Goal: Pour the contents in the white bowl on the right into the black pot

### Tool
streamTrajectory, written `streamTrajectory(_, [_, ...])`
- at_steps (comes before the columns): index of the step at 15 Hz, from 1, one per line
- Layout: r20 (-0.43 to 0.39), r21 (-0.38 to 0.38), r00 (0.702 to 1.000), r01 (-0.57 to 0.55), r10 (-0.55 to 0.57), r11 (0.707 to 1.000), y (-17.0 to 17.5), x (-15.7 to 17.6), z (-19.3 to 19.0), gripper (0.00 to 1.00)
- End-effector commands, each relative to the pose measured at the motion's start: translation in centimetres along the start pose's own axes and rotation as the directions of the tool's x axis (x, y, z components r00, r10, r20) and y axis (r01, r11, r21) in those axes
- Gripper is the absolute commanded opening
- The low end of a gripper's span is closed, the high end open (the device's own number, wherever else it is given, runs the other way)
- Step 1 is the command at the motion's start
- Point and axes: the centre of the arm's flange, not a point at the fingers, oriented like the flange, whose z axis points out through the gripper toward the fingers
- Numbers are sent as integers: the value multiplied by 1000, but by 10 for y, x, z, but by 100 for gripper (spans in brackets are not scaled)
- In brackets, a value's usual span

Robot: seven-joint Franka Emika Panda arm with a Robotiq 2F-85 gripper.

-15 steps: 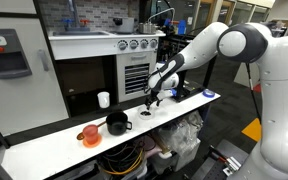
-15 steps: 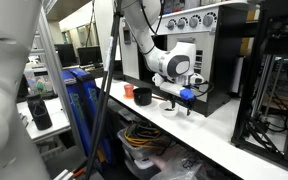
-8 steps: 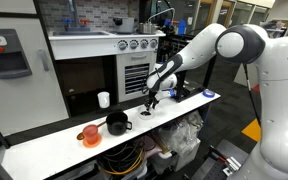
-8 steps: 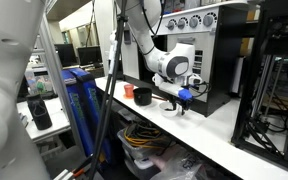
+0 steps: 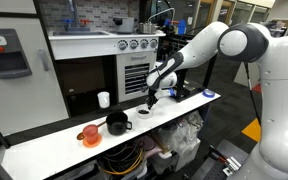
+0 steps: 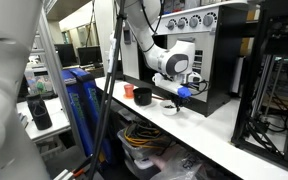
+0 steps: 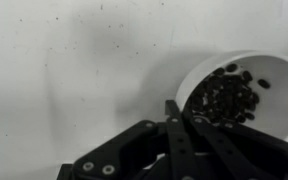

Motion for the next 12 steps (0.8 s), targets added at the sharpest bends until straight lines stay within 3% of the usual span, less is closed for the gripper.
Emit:
streamTrajectory(1, [41,31,999,14,-16,999,4,-10,-35,1])
streamTrajectory(8, [83,27,987,138,-140,990,-8,-22,-110,1])
streamTrajectory(12, [118,-25,967,229,-225,973,-27,-18,-147,1])
